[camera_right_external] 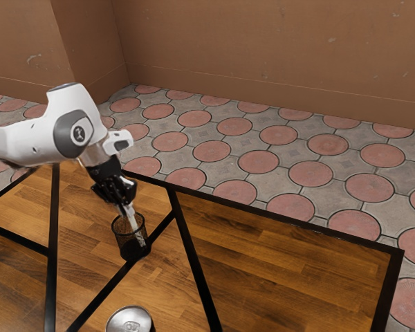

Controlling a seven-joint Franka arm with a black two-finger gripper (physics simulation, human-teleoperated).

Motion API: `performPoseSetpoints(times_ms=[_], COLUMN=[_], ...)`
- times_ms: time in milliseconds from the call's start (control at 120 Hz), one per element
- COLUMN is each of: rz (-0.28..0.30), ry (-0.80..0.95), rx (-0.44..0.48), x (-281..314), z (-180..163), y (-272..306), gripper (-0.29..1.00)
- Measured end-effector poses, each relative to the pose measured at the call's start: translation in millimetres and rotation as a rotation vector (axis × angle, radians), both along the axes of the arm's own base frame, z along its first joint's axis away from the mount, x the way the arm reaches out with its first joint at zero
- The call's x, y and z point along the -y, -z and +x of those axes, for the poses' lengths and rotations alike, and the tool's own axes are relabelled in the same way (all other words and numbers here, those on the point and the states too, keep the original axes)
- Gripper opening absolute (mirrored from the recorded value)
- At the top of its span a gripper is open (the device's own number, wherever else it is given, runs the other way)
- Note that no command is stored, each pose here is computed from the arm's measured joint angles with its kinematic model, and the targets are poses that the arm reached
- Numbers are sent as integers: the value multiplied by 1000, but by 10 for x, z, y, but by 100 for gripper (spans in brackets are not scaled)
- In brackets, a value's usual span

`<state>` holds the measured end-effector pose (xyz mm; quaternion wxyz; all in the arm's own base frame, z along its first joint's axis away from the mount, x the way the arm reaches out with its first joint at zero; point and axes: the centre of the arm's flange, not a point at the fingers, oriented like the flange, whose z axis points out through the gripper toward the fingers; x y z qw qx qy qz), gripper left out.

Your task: Take the marker out of the pen holder and place it to the left of the pen holder.

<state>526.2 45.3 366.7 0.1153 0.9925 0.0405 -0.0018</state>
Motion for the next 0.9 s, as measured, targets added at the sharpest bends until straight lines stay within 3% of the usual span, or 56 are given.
performPoseSetpoints(times_ms=[400,900], rz=[37,21], ry=[52,2], rx=[9,-35], x=[-148,-809], z=[199,27], y=[-845,-876], gripper=[-8,-8])
